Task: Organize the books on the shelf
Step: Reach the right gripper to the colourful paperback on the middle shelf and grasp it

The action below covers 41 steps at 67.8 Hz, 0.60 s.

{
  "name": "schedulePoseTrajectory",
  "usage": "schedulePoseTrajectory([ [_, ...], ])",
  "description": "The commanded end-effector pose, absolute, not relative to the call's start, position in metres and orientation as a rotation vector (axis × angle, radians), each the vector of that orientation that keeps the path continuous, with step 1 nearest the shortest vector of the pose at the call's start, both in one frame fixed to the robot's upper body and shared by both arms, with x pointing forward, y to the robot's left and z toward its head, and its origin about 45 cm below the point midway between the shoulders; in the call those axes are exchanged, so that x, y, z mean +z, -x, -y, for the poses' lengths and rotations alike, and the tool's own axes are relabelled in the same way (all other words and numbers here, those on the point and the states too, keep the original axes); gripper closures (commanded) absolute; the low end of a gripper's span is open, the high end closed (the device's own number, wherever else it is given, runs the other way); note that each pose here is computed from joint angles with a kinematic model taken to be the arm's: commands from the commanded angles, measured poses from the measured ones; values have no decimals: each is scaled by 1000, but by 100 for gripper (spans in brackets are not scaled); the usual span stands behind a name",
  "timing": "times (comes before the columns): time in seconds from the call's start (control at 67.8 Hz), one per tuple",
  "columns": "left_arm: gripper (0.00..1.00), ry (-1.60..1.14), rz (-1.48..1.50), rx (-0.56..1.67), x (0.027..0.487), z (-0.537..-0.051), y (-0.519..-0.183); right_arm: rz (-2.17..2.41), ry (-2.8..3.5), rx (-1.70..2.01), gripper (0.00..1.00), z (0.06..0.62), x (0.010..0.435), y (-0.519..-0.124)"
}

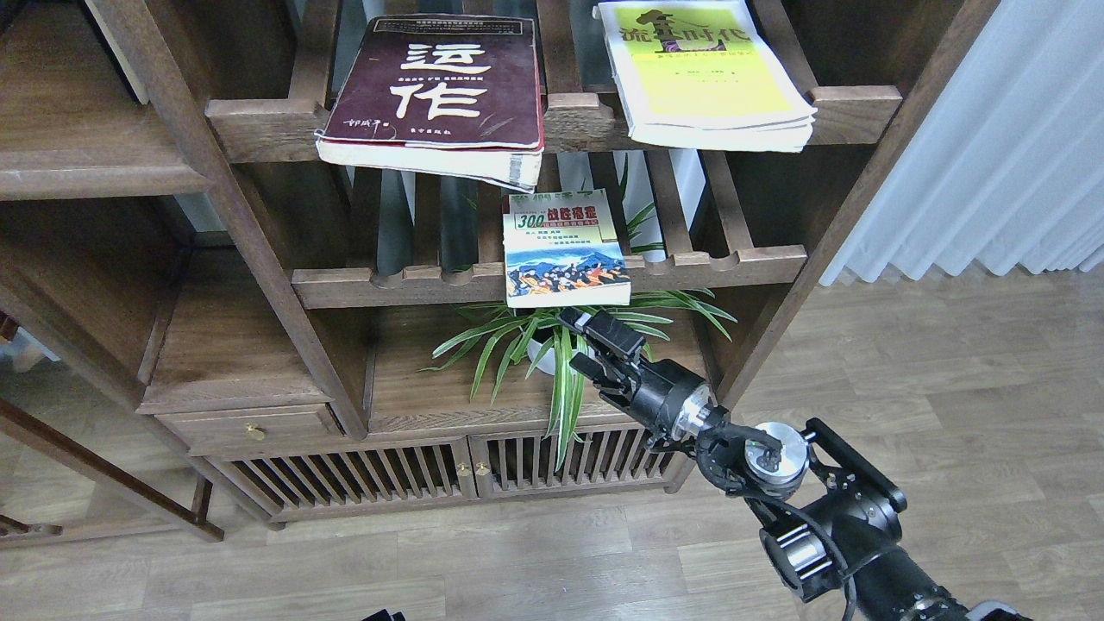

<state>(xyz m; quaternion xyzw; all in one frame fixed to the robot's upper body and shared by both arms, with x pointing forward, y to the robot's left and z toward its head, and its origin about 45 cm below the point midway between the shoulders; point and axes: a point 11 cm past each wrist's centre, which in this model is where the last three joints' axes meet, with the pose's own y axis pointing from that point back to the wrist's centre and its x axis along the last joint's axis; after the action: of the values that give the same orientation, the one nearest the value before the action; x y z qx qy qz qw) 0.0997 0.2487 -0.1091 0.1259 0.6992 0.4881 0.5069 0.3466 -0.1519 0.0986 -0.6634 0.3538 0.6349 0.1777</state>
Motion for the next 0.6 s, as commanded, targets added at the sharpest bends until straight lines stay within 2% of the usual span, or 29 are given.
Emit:
schedulePoseTrajectory([
  [0.0,0,-306,-1691,1178,-110,-249,-97,-1004,1882,1793,0,152,101,-350],
  [0.265,0,-302,-1692,1181,-110,-249,-97,-1035,1903,1775,0,151,115,-371],
  [0.59,0,-300,-1691,1182,-109,-249,-98,-1113,1883,1783,2,160,113,-387],
])
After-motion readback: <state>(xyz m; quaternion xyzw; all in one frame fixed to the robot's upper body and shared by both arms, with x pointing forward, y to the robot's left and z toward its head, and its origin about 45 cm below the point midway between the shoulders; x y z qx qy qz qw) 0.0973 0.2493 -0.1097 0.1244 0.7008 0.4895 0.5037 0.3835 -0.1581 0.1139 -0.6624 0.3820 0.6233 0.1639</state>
